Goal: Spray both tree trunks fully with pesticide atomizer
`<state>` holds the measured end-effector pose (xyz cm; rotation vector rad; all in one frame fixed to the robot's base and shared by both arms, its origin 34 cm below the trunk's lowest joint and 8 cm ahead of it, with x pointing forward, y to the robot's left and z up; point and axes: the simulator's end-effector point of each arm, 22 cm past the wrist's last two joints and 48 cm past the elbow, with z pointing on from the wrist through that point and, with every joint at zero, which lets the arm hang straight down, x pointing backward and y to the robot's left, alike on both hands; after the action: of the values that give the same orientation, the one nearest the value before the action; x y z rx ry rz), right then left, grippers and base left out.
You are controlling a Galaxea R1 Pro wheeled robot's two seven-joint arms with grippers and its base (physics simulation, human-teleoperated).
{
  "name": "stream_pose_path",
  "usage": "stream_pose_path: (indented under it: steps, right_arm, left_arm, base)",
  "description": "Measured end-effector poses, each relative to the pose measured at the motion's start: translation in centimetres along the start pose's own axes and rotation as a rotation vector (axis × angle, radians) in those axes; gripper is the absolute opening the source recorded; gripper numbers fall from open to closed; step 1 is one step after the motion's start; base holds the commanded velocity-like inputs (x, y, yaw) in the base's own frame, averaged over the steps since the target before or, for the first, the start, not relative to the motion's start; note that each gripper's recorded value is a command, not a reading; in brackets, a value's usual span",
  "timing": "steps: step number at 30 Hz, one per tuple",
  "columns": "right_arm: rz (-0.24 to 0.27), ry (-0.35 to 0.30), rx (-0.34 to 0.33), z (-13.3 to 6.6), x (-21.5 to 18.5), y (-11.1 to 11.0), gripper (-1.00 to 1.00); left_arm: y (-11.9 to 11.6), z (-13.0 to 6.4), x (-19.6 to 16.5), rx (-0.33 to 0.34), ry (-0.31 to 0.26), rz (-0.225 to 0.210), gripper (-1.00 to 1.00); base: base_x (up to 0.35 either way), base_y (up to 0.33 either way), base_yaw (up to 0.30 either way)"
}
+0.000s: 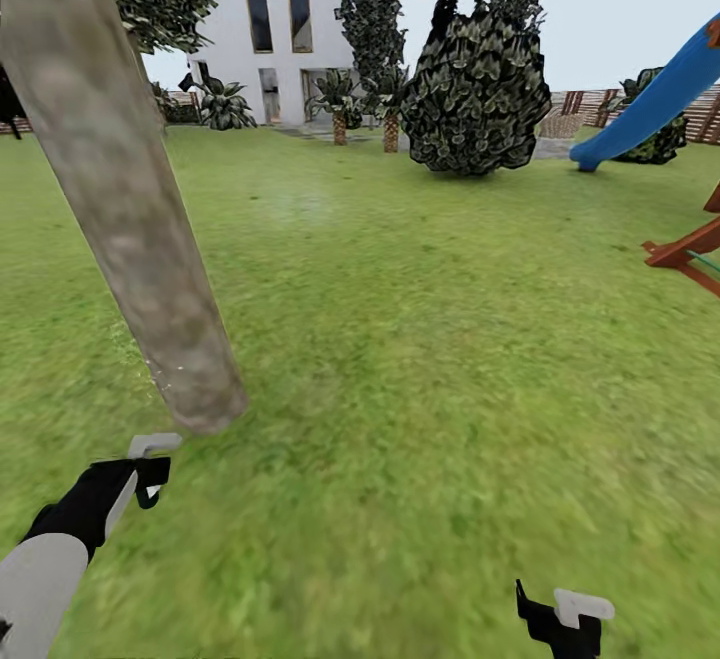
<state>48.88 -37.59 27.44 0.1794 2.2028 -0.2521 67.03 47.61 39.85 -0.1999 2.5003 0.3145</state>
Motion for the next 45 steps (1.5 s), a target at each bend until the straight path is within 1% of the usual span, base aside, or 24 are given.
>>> stream_pose_path:
  steps: [2,6,8,10,13,15,16,17,20,22,23,25,26,28,29,32,33,34,36,38,39,42,43,45]
  right_arm:
    - [0.000,0.000,0.000,0.0,0.0,0.0,1.00]
    - [0.000,0.000,0.000,0.0,0.0,0.0,1.00]
    - [0.000,-0.001,0.000,0.0,0.0,0.0,1.00]
    - [0.000,-0.001,0.000,0.0,0.0,0.0,1.00]
    - [0.000,-0.001,0.000,0.0,0.0,0.0,1.00]
    - [0.000,-0.001,0.000,0.0,0.0,0.0,1.00]
    - [-0.001,-0.001,0.000,0.0,0.0,0.0,1.00]
    - [0.000,-0.001,0.000,0.0,0.0,0.0,1.00]
    - [0.000,0.000,0.000,0.0,0.0,0.0,1.00]
    - [0.000,0.001,0.000,0.0,0.0,0.0,1.00]
    - [0.000,0.001,0.000,0.0,0.1,0.0,1.00]
    - [0.000,0.001,0.001,0.0,0.1,0.0,1.00]
    - [-0.001,0.001,0.001,0.0,0.0,-0.1,1.00]
    - [-0.001,0.001,0.001,0.0,0.0,-0.1,1.00]
    - [-0.001,0.001,0.001,0.0,0.0,-0.1,1.00]
    - [-0.001,0.001,0.001,0.0,0.0,-0.1,1.00]
    - [-0.001,0.001,0.001,0.0,0.0,-0.1,1.00]
    - [-0.001,0.001,0.001,0.0,0.0,-0.1,1.00]
    - [-0.001,0.002,0.002,0.0,0.1,-0.2,1.00]
    - [-0.001,0.002,0.002,0.0,0.1,-0.1,1.00]
    - [-0.002,0.002,0.001,0.0,0.1,-0.1,1.00]
    - [-0.002,0.002,0.001,0.0,0.1,-0.1,1.00]
    - [-0.002,0.002,0.001,0.0,0.1,-0.1,1.00]
    - [-0.002,0.002,0.002,0.0,0.1,-0.1,1.00]
  left_arm:
    - [0.0,0.1,0.2,-0.013,-0.001,0.002,-1.00]
    - [-1.8,0.1,0.0,0.014,-0.008,0.000,-1.00]
    - [-4.3,0.0,0.0,0.048,-0.010,-0.005,-1.00]
    - [-5.4,-0.2,-0.2,0.062,-0.015,-0.004,-1.00]
    - [-4.8,-0.2,-0.3,0.053,-0.012,-0.006,-1.00]
    - [-3.4,-0.1,-0.2,0.039,-0.009,-0.003,-1.00]
    - [-2.4,-0.1,-0.1,0.049,-0.004,0.001,-1.00]
    - [-2.0,-0.1,0.0,0.068,-0.001,0.002,-1.00]
    - [-1.6,-0.1,0.2,0.109,0.004,0.005,-1.00]
    - [-2.4,-0.2,0.3,0.125,0.005,0.008,-1.00]
    - [-3.4,-0.2,0.2,0.140,0.004,0.004,-1.00]
    - [-6.7,-0.4,-0.1,0.187,0.003,-0.003,-1.00]
    - [-7.3,-0.5,-0.1,0.195,0.010,-0.001,-1.00]
    - [-7.3,-0.8,-0.4,0.211,0.039,-0.006,-1.00]
    - [-7.4,-0.9,-0.8,0.218,0.041,-0.007,-1.00]
    - [-4.7,-1.0,-2.1,0.200,0.037,-0.002,-1.00]
    - [-4.5,-1.1,-2.2,0.200,0.038,-0.004,-1.00]
    - [-4.7,-1.1,-2.2,0.203,0.038,-0.004,-1.00]
    - [-6.8,-1.2,-2.1,0.230,0.041,0.016,-1.00]
    - [-6.9,-1.4,-2.2,0.227,0.056,0.028,-1.00]
    - [-6.4,-1.6,-3.0,0.222,0.063,0.023,-1.00]
    - [-2.0,-2.1,-4.7,0.170,0.066,0.011,-1.00]
    - [-0.8,-2.3,-5.2,0.173,0.062,0.005,-1.00]
    - [-0.4,-2.6,-5.7,0.200,0.058,-0.003,-1.00]
  base:
    - [0.000,0.000,0.007]
    - [0.058,-0.033,0.000]
    - [0.203,-0.138,0.000]
    - [0.223,-0.168,0.000]
    - [0.161,-0.214,0.000]
    - [0.037,-0.253,0.002]
    - [-0.009,-0.237,0.073]
    - [-0.008,-0.130,0.168]
    - [-0.002,-0.039,0.244]
    - [0.000,-0.007,0.255]
    - [0.000,-0.002,0.132]
    - [0.000,-0.001,0.038]
    - [0.000,0.000,0.011]
    - [0.000,0.000,0.005]
    - [0.000,0.000,0.002]
    - [0.000,0.000,0.000]
    - [0.000,0.000,0.000]
    - [0.000,0.000,0.000]
    - [0.000,0.000,0.000]
    - [0.000,0.000,0.000]
    - [0.000,0.000,0.000]
    - [0.000,0.000,0.000]
    - [0.000,0.000,0.000]
    - [0.000,0.000,0.002]
